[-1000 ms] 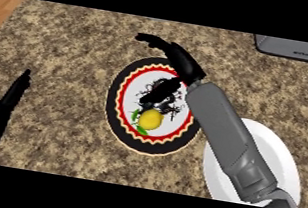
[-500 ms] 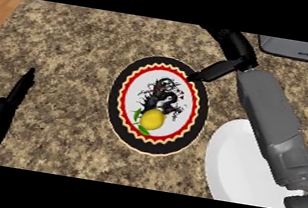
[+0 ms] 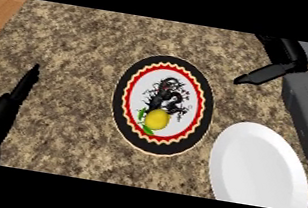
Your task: Pick the lemon from the plate and place it in the plate
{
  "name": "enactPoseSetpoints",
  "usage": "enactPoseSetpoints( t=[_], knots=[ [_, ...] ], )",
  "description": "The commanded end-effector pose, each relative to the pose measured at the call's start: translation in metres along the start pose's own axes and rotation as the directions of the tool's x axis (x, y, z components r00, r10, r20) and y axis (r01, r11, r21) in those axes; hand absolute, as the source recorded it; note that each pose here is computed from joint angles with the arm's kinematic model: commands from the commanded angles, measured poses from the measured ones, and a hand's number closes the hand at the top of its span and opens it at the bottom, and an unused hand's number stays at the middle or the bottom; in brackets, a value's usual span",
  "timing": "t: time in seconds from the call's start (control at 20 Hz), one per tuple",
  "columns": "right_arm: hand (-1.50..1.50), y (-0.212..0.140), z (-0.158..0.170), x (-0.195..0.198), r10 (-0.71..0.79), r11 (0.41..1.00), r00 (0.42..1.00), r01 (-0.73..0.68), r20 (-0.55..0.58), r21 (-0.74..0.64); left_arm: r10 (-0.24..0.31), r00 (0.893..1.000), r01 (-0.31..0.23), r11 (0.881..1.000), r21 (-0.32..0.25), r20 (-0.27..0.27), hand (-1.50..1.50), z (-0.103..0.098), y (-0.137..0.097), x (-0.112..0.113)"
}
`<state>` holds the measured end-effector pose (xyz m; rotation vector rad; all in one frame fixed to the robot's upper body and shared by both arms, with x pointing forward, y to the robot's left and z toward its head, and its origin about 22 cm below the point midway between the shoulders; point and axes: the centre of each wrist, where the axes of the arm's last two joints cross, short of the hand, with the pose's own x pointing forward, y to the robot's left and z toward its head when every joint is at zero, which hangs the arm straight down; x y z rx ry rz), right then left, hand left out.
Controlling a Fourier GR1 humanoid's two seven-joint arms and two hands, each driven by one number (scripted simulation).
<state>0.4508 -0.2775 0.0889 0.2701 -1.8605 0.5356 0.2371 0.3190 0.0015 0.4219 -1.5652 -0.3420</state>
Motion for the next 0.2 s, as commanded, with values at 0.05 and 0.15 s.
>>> enactPoseSetpoints(
  t=[0.05,0.15],
  knots=[
    [-1.5,-0.013,0.005,0.003,0.002,1.0,1.0,-0.002,0.016,0.008,-0.011,1.0,0.011,1.0,-0.007,0.001,0.0,-0.001,-0.007,-0.001],
    [-1.5,-0.04,0.019,0.013,0.025,1.0,0.999,-0.024,0.02,-0.016,0.008,1.0,-0.007,1.0,-0.008,0.02,0.0,-0.009,0.0,0.008]
  ],
)
